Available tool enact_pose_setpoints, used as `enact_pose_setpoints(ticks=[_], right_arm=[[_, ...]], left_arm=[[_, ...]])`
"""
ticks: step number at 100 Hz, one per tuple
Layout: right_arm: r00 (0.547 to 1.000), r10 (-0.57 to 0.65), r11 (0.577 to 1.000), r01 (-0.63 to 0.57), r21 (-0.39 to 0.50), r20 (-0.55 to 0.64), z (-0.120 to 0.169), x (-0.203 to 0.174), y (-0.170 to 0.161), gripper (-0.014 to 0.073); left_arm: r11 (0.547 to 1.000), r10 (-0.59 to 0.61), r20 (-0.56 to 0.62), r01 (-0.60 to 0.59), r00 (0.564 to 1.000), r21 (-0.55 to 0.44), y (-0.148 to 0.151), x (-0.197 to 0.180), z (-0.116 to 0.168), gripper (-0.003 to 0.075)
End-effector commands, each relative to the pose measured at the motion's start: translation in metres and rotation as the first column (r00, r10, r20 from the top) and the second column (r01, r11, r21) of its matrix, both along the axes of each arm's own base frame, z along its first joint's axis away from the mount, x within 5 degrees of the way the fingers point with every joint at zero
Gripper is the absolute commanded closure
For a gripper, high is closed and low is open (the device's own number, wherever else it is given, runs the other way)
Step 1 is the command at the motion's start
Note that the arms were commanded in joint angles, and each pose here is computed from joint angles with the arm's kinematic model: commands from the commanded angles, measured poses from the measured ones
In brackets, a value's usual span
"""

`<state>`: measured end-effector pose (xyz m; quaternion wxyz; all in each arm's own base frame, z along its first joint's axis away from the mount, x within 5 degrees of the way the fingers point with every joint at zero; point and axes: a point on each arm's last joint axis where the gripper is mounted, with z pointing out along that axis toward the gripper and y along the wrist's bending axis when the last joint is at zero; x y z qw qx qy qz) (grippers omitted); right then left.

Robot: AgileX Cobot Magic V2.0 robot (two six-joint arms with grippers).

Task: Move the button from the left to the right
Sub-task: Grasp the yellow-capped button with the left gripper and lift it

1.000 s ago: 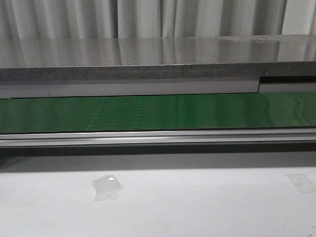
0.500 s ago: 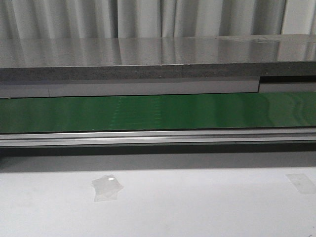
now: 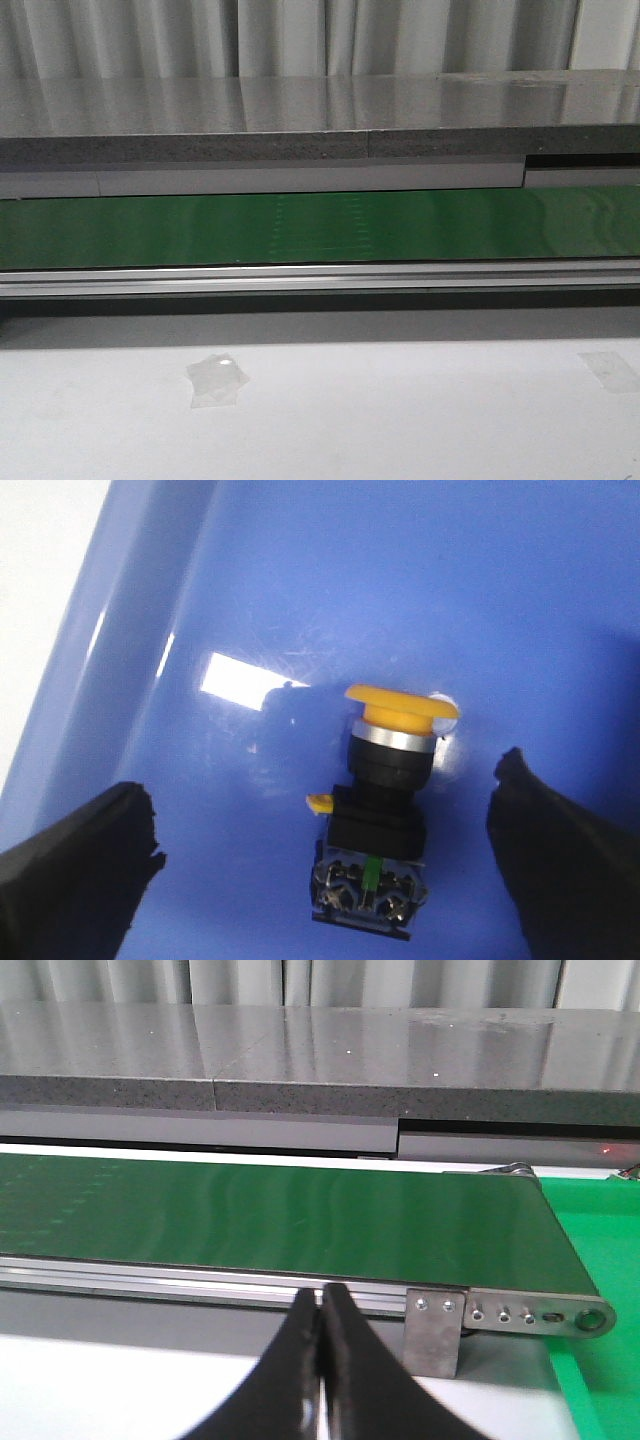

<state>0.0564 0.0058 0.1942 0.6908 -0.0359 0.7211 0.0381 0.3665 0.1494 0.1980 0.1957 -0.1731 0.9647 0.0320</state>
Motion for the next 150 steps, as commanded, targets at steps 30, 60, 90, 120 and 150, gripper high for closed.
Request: enact_pose_setpoints(ticks=[30,60,90,120,150], right_arm=[[0.994,0.002,1.0,-0.003,0.003,0.11,0.013,-0.002,0.0,0.0663],[0.994,0.002,1.0,-0.003,0.003,0.11,0.013,-0.002,0.0,0.0663],[0.994,0.002,1.0,-0.003,0.003,0.11,0.013,-0.002,0.0,0.0663],[0.994,0.002,1.0,-0.003,0.003,0.11,0.013,-0.002,0.0,0.0663],[0.994,0.002,1.0,-0.003,0.003,0.11,0.013,-0.002,0.0,0.0663]], left_arm=[[1.0,0.009,0.065,-0.01,0.998,0.011,0.004,0.011,0.0,0.0081],[1.0,0.008,0.012,-0.008,1.0,-0.03,0.004,0.015,-0.025,0.0081],[0.999,0.013,0.003,-0.012,1.0,-0.046,0.004,0.016,-0.029,0.0244],[0.999,0.011,0.007,-0.011,1.0,-0.045,0.003,0.014,-0.021,0.0627],[1.0,-0.021,0.128,0.02,0.992,0.009,-0.006,-0.001,0.042,0.0636]])
